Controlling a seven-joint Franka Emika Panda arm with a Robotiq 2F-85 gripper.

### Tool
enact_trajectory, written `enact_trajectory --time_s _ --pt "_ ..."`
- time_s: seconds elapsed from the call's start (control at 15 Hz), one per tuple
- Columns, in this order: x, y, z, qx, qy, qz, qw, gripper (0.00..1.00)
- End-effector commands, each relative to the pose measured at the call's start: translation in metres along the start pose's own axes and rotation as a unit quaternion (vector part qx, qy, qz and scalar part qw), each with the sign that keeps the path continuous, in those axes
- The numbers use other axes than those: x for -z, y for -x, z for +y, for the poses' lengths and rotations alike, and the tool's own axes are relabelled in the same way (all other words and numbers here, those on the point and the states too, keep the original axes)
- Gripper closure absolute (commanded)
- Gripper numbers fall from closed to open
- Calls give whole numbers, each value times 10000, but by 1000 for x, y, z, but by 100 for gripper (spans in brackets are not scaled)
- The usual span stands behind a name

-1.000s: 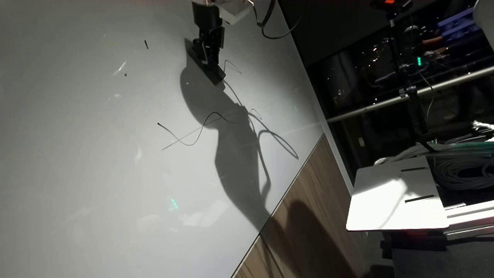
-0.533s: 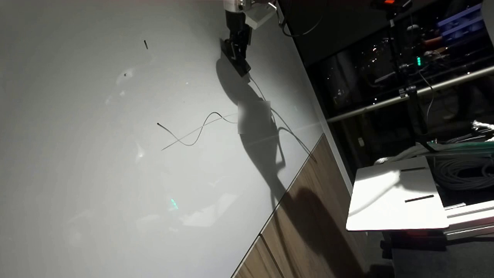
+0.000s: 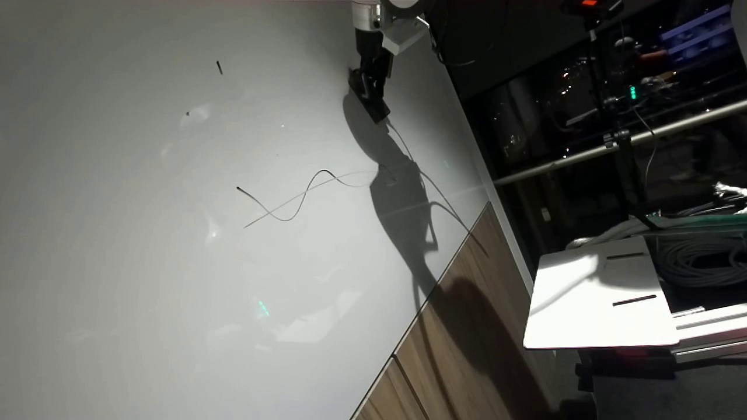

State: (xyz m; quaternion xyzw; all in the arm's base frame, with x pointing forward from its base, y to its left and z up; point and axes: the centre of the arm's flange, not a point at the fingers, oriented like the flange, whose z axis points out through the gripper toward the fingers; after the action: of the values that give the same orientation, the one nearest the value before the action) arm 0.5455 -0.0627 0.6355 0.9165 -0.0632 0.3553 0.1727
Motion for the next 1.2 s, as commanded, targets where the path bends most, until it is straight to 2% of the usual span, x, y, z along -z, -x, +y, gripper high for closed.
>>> enact_trajectory --time_s 0.0,0.33,0.73,0.93,1.13 --pt "17 -13 -71 201 -464 291 9983 72" --pt "79 -34 -159 948 -784 570 9908 72" --pt "155 -65 -291 2037 -1172 537 9705 72" --pt "158 -71 -321 2399 -1162 446 9628 72" --pt "152 -78 -323 2623 -984 216 9597 72"
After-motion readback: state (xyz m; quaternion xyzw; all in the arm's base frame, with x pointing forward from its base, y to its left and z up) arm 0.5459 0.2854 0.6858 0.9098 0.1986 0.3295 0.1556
